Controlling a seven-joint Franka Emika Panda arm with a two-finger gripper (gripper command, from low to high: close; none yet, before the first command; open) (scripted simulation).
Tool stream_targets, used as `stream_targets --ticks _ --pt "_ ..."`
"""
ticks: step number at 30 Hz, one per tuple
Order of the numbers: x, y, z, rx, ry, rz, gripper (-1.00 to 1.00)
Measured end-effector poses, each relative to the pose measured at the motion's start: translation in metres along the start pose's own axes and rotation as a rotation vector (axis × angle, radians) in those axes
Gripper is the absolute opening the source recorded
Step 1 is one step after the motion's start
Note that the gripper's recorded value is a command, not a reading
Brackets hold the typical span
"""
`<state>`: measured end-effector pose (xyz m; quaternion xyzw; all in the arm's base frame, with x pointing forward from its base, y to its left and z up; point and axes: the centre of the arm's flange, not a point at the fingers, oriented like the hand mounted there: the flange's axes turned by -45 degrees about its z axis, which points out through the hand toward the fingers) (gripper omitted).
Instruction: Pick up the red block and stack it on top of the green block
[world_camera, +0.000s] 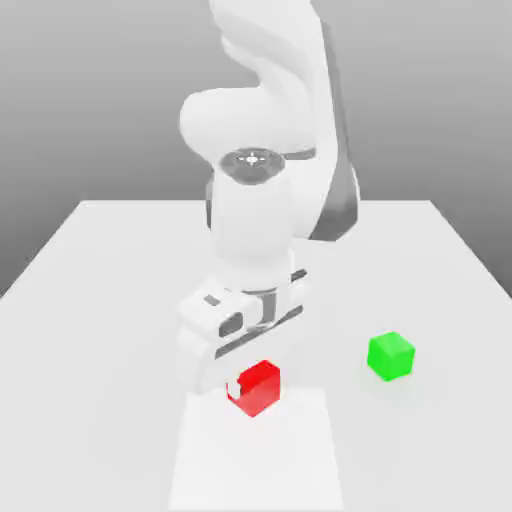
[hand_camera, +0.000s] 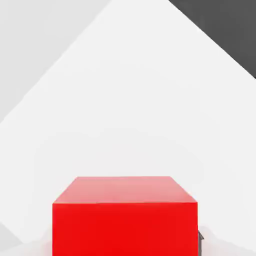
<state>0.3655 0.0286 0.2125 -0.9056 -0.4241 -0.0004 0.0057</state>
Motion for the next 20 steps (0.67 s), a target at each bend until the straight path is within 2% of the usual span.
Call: stream_targets --ticks 5,11,17,18,20 --pt "0.044 -0.09 -0.015 0.013 0.006 -0.453 -1.0" --pt "0.06 -0.193 -0.021 0.001 -0.008 -0.976 -1.0" --pt "0.061 -0.215 0.024 -0.005 -0.012 -1.091 -1.0" --pt "0.06 -0.214 0.031 -0.005 -0.012 -1.09 1.0" --pt "0.06 -0.214 0.031 -0.005 -0.013 -1.09 1.0"
